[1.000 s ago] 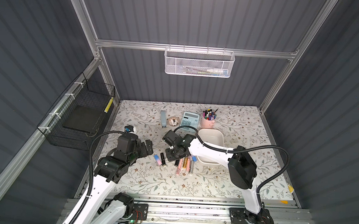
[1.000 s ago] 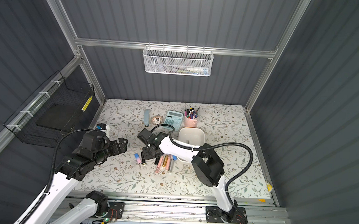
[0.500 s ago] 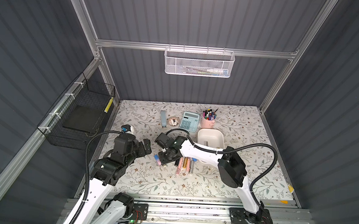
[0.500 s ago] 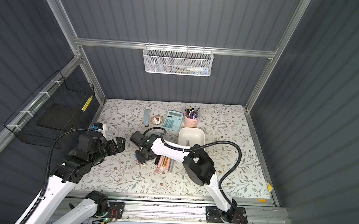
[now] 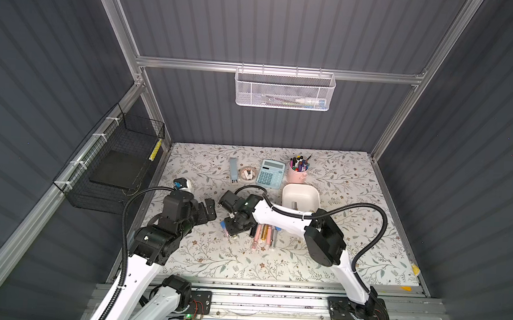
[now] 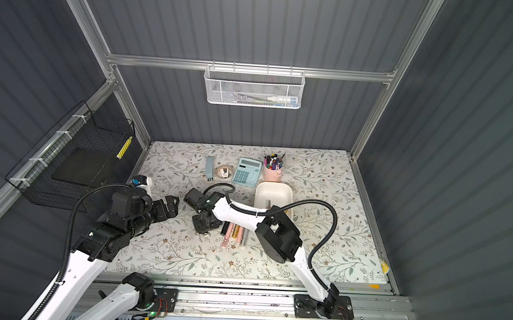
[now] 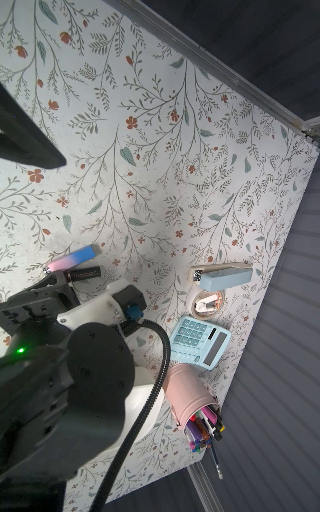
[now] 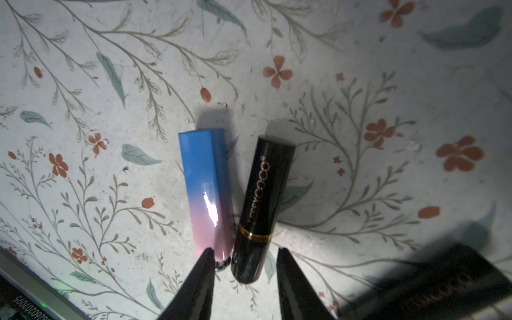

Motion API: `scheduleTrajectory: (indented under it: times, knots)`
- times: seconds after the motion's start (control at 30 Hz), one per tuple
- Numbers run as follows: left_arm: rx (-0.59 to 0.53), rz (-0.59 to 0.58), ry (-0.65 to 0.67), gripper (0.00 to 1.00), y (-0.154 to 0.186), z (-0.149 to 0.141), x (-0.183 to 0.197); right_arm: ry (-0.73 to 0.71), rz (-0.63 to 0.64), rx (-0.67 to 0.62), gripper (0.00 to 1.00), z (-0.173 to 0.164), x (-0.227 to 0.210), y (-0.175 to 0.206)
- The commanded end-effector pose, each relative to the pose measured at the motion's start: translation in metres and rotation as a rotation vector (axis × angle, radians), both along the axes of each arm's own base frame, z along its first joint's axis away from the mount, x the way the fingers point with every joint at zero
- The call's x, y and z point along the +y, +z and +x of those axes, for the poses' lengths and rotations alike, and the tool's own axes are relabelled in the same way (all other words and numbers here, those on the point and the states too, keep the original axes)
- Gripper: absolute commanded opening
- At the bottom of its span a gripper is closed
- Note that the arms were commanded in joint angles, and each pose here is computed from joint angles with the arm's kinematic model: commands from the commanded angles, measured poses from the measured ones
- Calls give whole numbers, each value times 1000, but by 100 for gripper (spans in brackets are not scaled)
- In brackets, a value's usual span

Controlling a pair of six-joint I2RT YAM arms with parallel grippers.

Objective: Put the lipstick into the storage box
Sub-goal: Pick up the lipstick at the center of the board.

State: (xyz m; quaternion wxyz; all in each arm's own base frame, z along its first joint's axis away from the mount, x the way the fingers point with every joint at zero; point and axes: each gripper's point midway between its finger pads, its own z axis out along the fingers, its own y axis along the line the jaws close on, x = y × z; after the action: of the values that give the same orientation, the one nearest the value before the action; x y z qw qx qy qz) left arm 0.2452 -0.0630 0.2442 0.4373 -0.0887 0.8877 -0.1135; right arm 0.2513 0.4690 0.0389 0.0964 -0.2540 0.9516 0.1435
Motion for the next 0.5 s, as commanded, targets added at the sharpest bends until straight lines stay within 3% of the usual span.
scheduleTrajectory:
  times: [0.0,0.47]
  knots:
    - [2,26,-7,100,0,-1,2,7,-22,8,40,1,-1,-5]
    - [20,28,-20,100,-7,2,-2,-16,-51,27,39,11,-9,-21]
